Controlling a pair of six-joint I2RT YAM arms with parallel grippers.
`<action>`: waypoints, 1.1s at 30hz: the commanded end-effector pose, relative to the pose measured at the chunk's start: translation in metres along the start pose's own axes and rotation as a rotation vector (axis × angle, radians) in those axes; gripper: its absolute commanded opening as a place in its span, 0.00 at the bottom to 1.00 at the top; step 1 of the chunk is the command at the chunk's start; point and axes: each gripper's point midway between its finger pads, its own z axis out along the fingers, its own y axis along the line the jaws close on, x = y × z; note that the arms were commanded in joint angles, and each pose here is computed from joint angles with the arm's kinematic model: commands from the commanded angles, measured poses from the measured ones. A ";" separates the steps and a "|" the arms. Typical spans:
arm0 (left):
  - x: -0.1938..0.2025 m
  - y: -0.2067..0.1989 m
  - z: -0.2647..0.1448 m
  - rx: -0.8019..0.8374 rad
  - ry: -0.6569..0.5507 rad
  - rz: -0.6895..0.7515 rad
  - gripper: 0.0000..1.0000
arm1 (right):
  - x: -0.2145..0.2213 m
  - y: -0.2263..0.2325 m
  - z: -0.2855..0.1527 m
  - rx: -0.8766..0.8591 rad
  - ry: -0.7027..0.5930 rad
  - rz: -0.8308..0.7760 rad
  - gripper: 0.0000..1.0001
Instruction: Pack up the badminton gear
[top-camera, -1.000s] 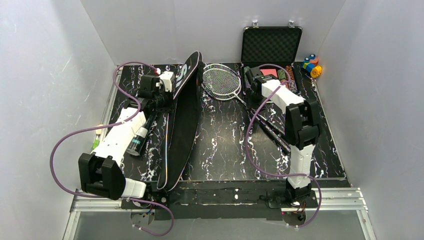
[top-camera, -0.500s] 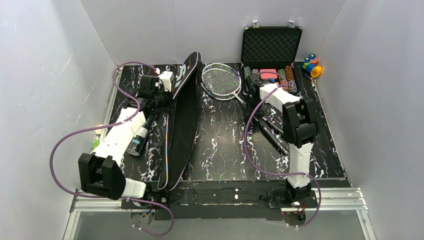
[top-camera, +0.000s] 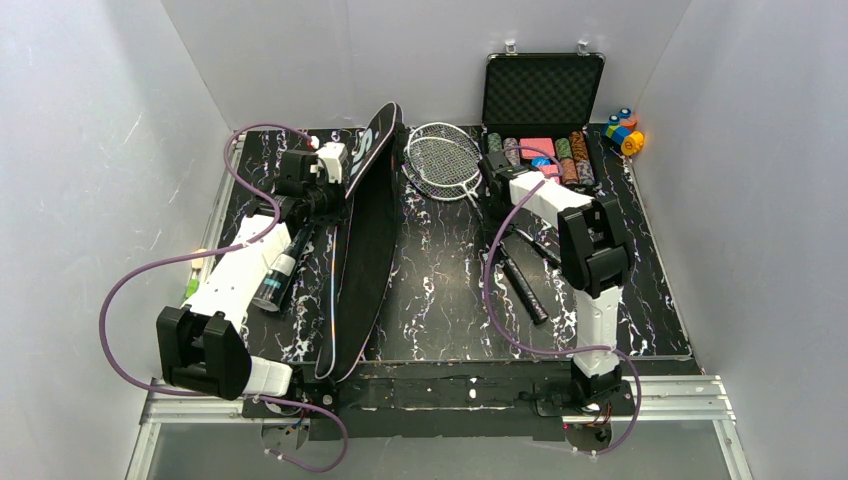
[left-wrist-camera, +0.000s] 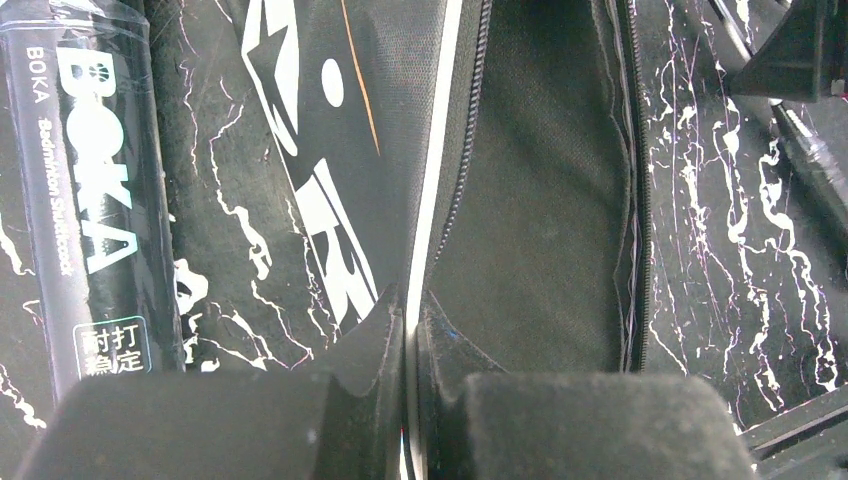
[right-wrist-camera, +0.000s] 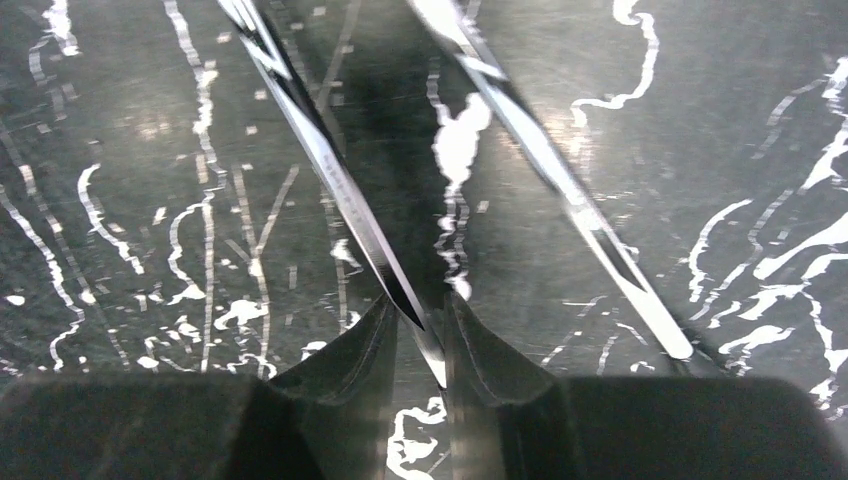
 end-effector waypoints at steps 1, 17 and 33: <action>-0.023 -0.006 -0.020 0.021 -0.101 0.010 0.00 | -0.002 0.024 0.003 -0.072 -0.013 -0.024 0.36; -0.021 -0.005 -0.017 0.027 -0.090 0.003 0.00 | -0.016 0.055 0.011 -0.139 -0.042 -0.078 0.09; -0.018 -0.002 -0.011 0.017 -0.073 -0.004 0.00 | 0.016 0.067 -0.112 -0.187 -0.203 -0.120 0.01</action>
